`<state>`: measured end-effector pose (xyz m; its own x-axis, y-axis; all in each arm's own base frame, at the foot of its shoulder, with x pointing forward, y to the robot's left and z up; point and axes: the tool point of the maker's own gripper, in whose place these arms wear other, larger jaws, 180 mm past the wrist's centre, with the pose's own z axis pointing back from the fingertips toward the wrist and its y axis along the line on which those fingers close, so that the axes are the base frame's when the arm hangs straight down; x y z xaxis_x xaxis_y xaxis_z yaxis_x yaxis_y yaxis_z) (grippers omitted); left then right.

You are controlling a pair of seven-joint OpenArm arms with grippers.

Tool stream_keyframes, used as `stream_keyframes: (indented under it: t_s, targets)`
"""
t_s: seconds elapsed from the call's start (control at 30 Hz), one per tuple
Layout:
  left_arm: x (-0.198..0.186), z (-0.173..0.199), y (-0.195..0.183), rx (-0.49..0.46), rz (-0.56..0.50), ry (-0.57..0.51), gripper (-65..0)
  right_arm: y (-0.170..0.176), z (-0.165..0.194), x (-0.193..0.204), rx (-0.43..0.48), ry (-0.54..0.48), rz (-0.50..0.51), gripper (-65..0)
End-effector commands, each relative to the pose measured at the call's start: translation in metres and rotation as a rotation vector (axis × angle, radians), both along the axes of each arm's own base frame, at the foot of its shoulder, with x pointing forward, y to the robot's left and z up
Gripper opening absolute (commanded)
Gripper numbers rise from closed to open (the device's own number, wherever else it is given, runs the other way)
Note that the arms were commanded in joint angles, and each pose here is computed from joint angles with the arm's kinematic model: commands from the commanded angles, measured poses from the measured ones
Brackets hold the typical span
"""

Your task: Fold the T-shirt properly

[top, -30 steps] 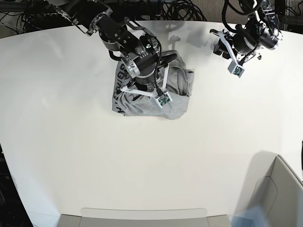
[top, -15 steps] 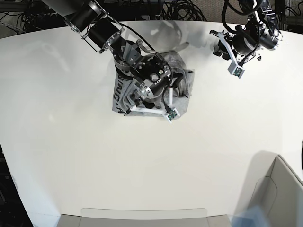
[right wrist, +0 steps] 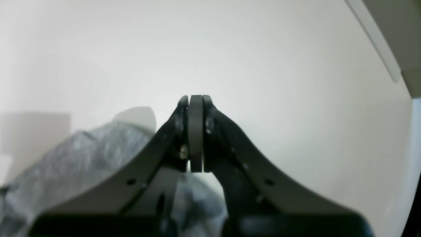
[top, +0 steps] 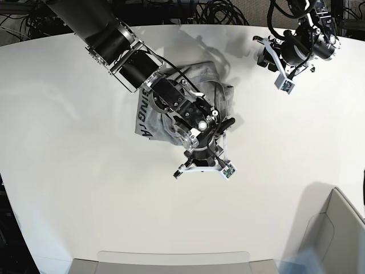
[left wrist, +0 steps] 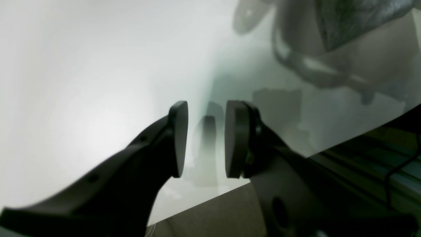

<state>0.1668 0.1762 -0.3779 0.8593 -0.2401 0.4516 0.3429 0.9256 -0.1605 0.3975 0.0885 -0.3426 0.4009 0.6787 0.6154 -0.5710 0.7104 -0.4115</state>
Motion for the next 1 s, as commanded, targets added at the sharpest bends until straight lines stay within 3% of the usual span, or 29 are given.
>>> stream_keyframes:
  t_s: [0.0,0.1,0.17,0.33,0.53,0.87,0.97]
  targets:
    - [0.005,0.006,0.001,-0.001,-0.002,-0.028,-46.2,0.024,0.049,0.007,0.09,-0.099,0.034,-65.0]
    - [0.005,0.006,0.0,-0.003,-0.005,-0.026,-46.2,0.022,0.075,-0.028,0.117,-0.062,0.037,-65.0]
    - [0.005,0.005,0.0,-0.005,-0.006,-0.027,-46.2,0.012,0.082,-0.053,0.089,-0.041,0.077,-65.0]
    - [0.016,0.003,0.001,-0.017,0.005,-0.033,-46.2,-0.027,0.066,-0.093,0.001,0.053,0.059,-65.0]
    - [0.016,0.001,0.001,-0.021,0.006,-0.028,-46.2,-0.06,0.035,-0.11,-0.116,0.08,-0.006,-65.0]
    - [0.016,0.001,0.001,-0.021,0.006,-0.028,-46.2,-0.065,-0.006,-0.104,-0.206,0.19,-0.011,-65.0]
    - [0.016,0.001,0.001,-0.021,0.006,-0.028,-46.2,-0.056,-0.02,-0.095,-0.176,0.225,0.028,-65.0]
